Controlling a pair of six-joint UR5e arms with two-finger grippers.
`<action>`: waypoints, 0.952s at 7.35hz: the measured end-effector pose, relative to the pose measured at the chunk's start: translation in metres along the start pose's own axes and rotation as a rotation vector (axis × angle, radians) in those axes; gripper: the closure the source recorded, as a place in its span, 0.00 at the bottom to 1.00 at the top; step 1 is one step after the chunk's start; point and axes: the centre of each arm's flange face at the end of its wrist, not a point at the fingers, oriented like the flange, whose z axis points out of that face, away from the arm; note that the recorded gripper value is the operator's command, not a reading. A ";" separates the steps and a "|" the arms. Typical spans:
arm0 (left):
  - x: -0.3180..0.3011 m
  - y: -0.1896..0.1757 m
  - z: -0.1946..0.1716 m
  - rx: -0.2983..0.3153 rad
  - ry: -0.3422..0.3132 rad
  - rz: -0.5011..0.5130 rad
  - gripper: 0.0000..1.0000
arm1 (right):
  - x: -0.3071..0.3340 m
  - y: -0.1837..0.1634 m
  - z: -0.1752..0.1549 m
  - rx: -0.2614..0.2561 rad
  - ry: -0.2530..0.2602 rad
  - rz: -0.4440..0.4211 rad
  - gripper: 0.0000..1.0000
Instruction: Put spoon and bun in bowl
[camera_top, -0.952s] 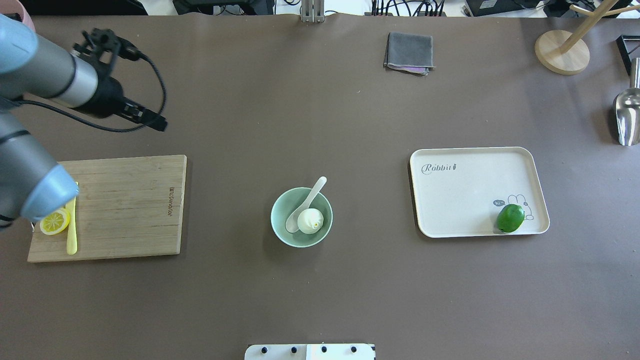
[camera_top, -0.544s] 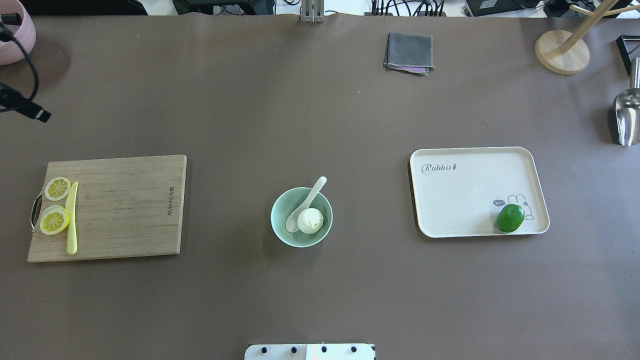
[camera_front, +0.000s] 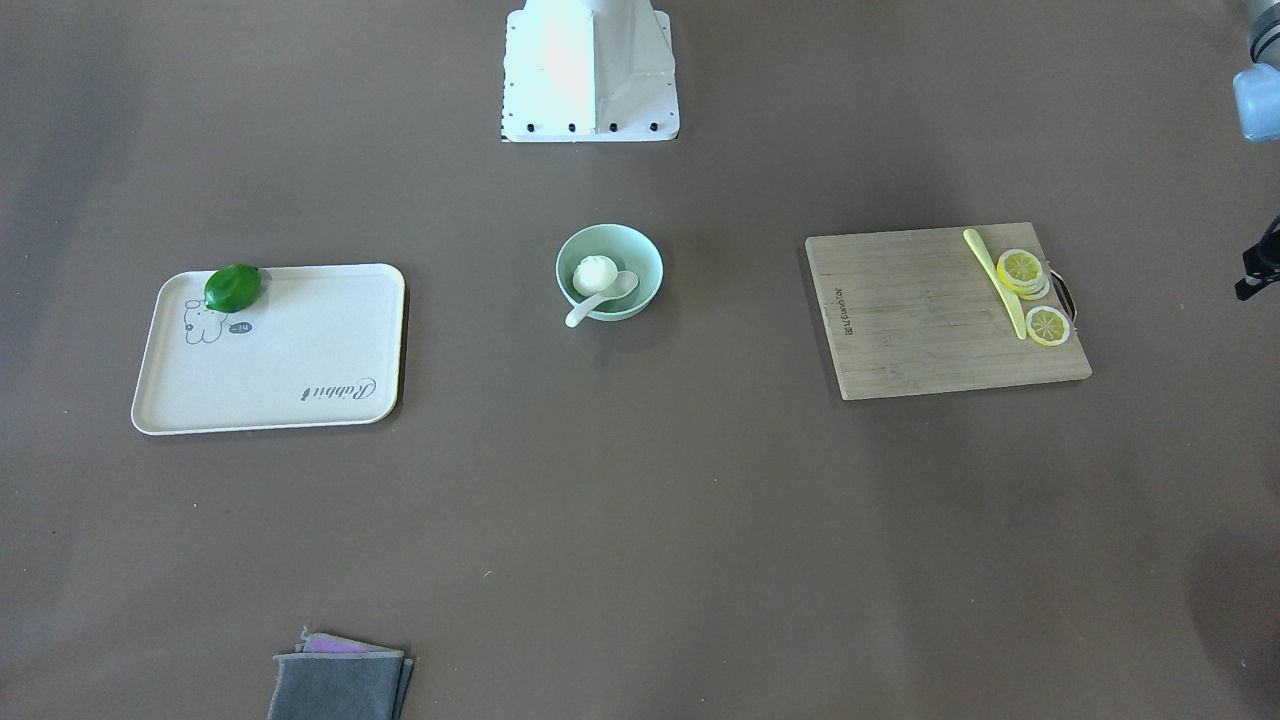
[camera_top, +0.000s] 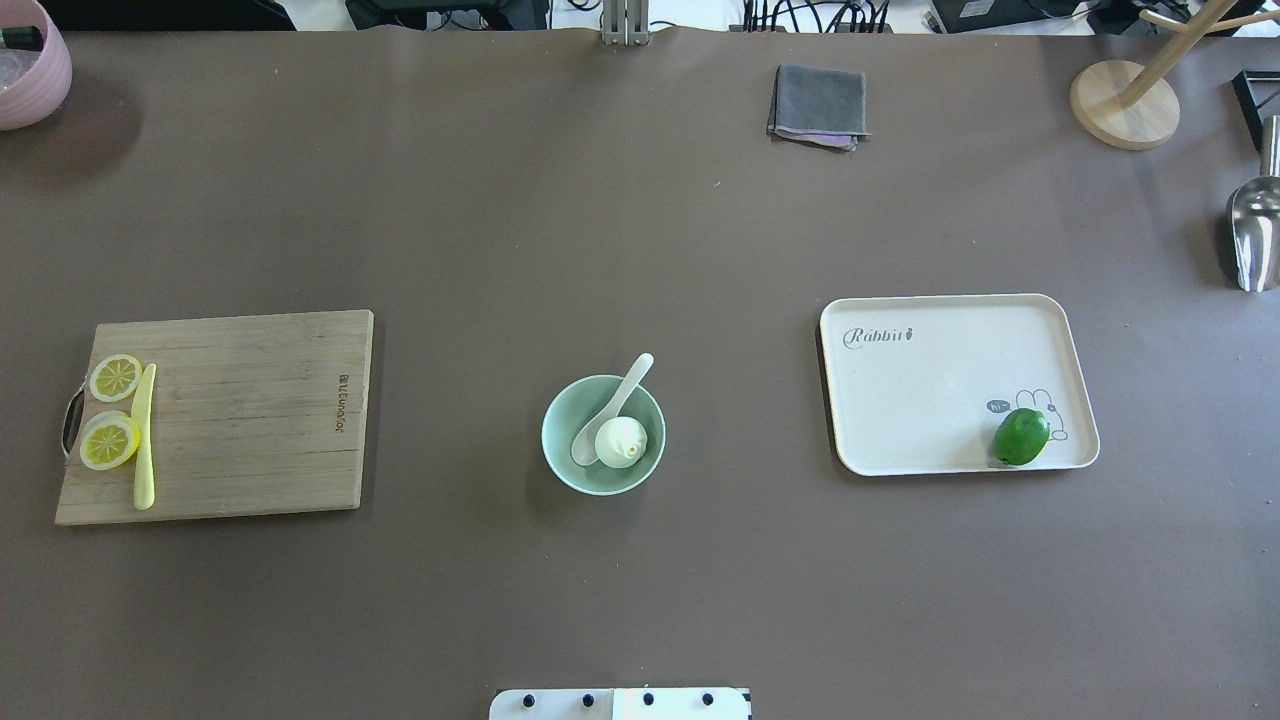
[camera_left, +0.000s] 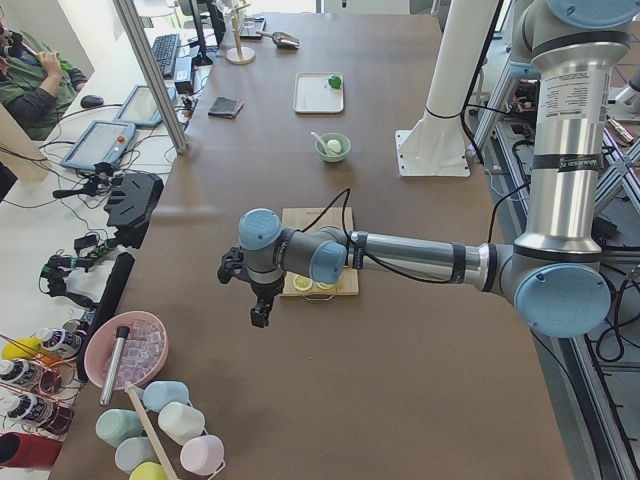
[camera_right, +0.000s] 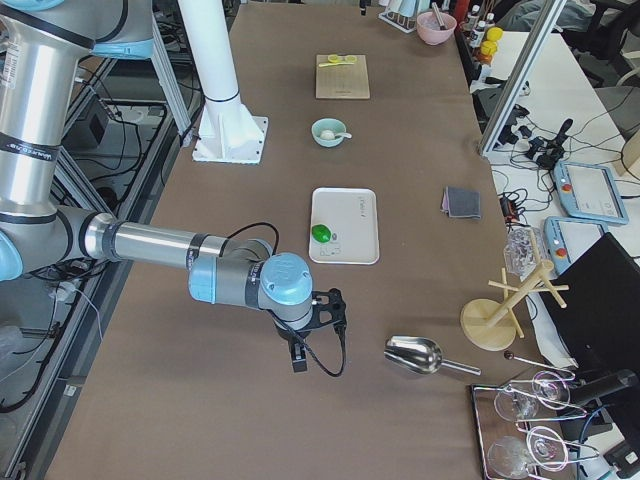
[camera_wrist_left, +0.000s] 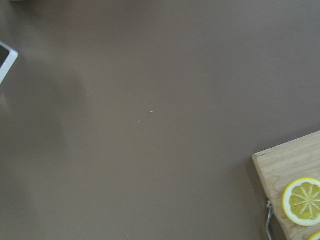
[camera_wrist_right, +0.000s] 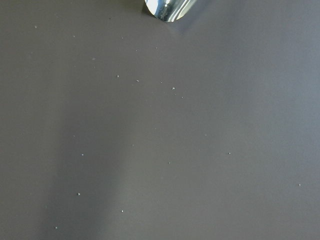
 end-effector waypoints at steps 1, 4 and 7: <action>-0.018 0.008 -0.014 0.001 0.025 -0.064 0.02 | -0.002 -0.008 -0.004 0.009 0.000 -0.003 0.00; -0.036 0.022 -0.046 0.019 0.070 -0.151 0.02 | -0.016 -0.042 -0.015 0.035 -0.014 0.055 0.00; -0.036 0.051 -0.047 0.015 0.069 -0.167 0.02 | -0.045 -0.072 -0.004 0.009 -0.015 0.101 0.00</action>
